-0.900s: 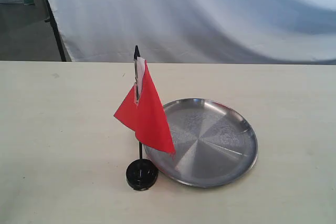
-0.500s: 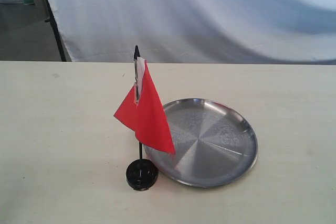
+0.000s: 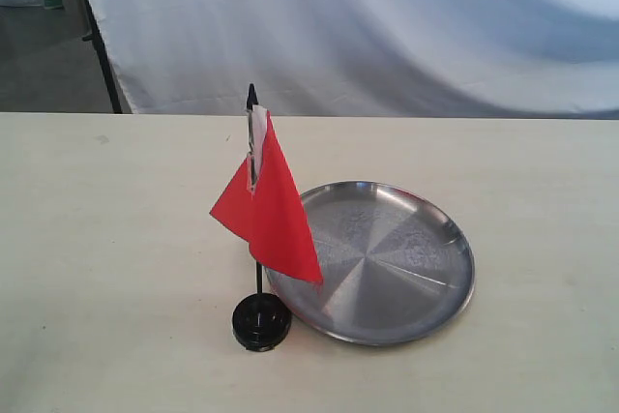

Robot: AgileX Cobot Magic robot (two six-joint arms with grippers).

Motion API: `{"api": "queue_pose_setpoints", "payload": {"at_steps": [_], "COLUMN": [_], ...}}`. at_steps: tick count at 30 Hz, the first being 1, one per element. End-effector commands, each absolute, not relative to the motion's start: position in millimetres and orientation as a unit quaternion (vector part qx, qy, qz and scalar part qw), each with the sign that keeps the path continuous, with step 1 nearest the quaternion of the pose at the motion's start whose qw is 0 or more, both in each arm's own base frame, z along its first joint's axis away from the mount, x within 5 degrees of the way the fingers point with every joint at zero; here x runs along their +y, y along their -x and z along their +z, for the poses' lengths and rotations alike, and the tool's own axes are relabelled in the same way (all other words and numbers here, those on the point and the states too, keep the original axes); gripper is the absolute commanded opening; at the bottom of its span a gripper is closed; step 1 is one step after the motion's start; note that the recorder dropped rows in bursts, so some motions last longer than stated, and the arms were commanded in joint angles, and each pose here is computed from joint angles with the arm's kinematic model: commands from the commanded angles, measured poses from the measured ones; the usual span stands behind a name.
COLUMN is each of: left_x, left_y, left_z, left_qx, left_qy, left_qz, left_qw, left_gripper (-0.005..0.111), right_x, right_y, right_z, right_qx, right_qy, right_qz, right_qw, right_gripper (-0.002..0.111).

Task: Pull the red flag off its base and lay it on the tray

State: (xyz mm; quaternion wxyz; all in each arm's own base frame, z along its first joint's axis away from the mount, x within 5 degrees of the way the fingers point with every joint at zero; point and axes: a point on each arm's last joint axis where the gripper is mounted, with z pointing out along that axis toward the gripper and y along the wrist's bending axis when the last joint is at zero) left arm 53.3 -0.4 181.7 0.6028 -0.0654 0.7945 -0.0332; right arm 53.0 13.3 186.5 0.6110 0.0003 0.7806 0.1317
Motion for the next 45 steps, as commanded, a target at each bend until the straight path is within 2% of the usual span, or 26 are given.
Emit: {"api": "queue_pose_setpoints", "payload": {"at_steps": [1, 9, 16, 45], "left_x": [0, 0, 0, 0], "left_y": [-53, -53, -53, -53], "left_z": [180, 180, 180, 180], "left_qx": [0.795, 0.795, 0.795, 0.795], "left_qy": [0.066, 0.066, 0.066, 0.066], "left_qz": [-0.032, -0.032, -0.032, -0.032], "left_qw": [0.602, 0.602, 0.602, 0.602], "left_gripper": [0.0, 0.0, 0.0, 0.0], "right_x": [14, 12, 12, 10], "right_y": [-53, -55, -55, -55], "right_z": [190, 205, 208, 213], "right_qx": [0.766, 0.705, 0.68, 0.66], "right_qy": [-0.015, -0.081, -0.141, -0.156], "right_qz": [0.149, 0.216, 0.278, 0.285], "right_qw": [0.626, 0.671, 0.664, 0.677], "right_gripper": [0.0, 0.0, 0.0, 0.0]}}
